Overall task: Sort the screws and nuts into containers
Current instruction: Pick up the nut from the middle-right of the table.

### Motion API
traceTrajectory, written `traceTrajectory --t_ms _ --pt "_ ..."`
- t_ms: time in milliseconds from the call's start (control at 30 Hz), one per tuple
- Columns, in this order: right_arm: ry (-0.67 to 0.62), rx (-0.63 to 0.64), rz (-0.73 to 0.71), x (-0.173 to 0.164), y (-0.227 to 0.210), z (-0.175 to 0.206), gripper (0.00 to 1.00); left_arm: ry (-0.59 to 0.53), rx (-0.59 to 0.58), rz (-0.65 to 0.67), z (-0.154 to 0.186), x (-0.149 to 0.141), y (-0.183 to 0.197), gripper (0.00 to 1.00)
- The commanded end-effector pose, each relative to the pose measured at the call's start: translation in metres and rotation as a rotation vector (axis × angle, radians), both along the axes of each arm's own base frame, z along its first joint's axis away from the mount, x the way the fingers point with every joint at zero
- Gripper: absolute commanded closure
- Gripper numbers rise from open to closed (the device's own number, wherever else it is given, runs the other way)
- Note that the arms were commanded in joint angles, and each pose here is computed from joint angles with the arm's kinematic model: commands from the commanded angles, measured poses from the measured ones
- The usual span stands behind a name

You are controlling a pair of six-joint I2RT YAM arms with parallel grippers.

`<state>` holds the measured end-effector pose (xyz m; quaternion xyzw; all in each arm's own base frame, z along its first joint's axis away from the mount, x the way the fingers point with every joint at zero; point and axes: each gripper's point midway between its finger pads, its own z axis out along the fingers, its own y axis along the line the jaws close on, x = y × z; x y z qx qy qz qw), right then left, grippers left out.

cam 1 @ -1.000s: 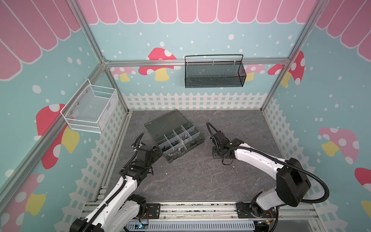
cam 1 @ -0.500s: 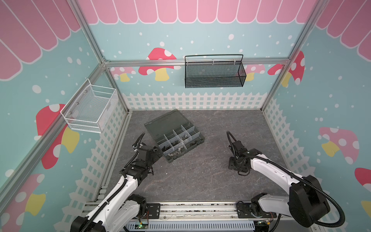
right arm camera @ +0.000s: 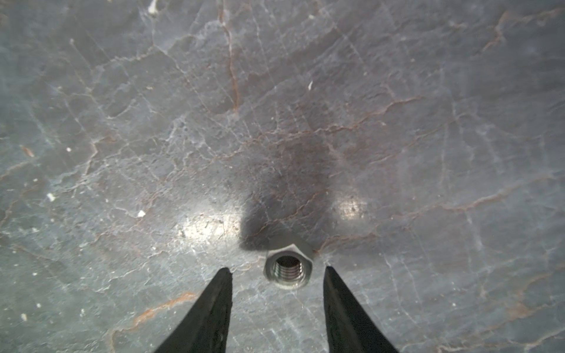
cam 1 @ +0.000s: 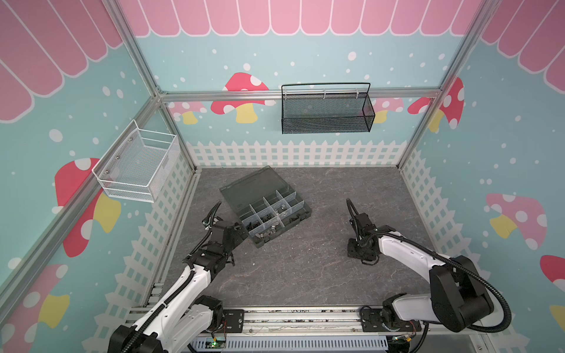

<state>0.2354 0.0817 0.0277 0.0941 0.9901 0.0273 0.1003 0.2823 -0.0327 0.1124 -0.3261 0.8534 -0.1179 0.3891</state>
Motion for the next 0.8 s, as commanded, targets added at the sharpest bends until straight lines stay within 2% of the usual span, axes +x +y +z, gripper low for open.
traceTrajectory --t_ms 0,167,367,767 --pt "0.000 -0.001 -0.002 0.005 -0.001 -0.003 0.53 0.000 -0.013 0.022 -0.003 -0.001 0.003 0.00" --pt "0.008 0.010 0.006 0.007 0.002 -0.009 0.57 0.005 -0.011 0.023 -0.005 -0.001 0.003 0.00" --pt "0.028 0.013 0.017 0.006 0.003 -0.016 0.67 0.005 -0.010 0.023 -0.005 -0.001 0.003 0.00" --pt "0.101 -0.030 0.026 -0.009 -0.004 -0.020 0.70 0.004 -0.007 0.028 -0.006 0.000 0.004 0.00"
